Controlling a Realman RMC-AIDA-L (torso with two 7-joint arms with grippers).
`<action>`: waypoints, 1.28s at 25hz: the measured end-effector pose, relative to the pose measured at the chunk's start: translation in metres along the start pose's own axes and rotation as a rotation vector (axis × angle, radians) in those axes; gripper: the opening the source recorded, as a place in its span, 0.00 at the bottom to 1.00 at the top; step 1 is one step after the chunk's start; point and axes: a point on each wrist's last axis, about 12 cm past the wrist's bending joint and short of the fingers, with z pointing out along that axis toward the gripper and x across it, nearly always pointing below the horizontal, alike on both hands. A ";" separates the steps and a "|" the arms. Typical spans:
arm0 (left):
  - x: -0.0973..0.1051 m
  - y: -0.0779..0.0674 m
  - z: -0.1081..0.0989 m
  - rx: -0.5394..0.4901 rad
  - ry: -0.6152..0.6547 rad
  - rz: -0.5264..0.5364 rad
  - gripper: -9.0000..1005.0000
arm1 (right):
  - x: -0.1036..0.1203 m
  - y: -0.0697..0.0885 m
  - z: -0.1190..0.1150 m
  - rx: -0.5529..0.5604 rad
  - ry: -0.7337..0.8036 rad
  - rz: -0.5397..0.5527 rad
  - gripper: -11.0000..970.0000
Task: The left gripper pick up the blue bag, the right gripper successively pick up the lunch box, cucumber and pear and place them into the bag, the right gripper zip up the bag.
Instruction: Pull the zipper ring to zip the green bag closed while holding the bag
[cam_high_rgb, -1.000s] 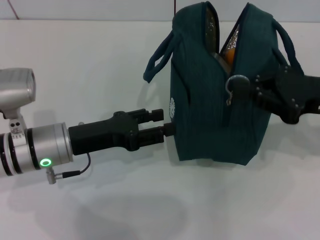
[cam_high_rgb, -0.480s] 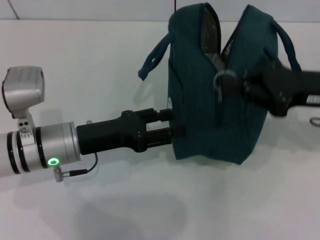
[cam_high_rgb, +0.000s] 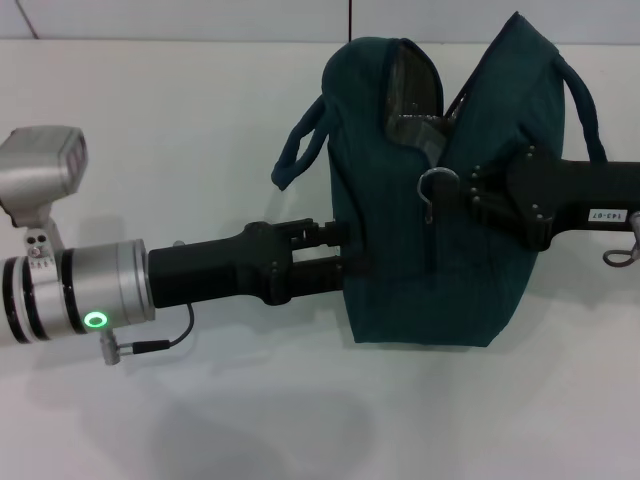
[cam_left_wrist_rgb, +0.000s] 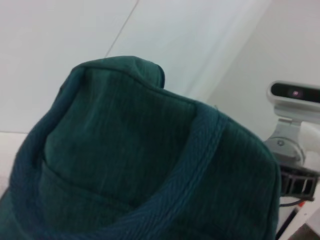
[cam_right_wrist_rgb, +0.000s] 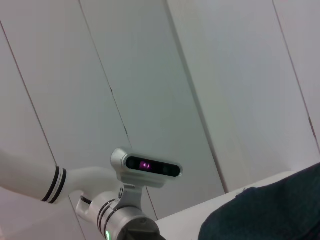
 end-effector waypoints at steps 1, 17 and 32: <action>-0.001 0.000 0.000 0.007 0.006 -0.014 0.66 | 0.000 0.000 0.001 -0.001 0.000 -0.004 0.03; 0.008 0.000 0.010 -0.011 0.036 -0.133 0.66 | -0.007 0.001 0.013 -0.042 0.001 -0.059 0.03; 0.015 0.005 0.013 -0.069 0.000 -0.018 0.61 | -0.014 0.002 0.011 -0.041 -0.084 -0.062 0.03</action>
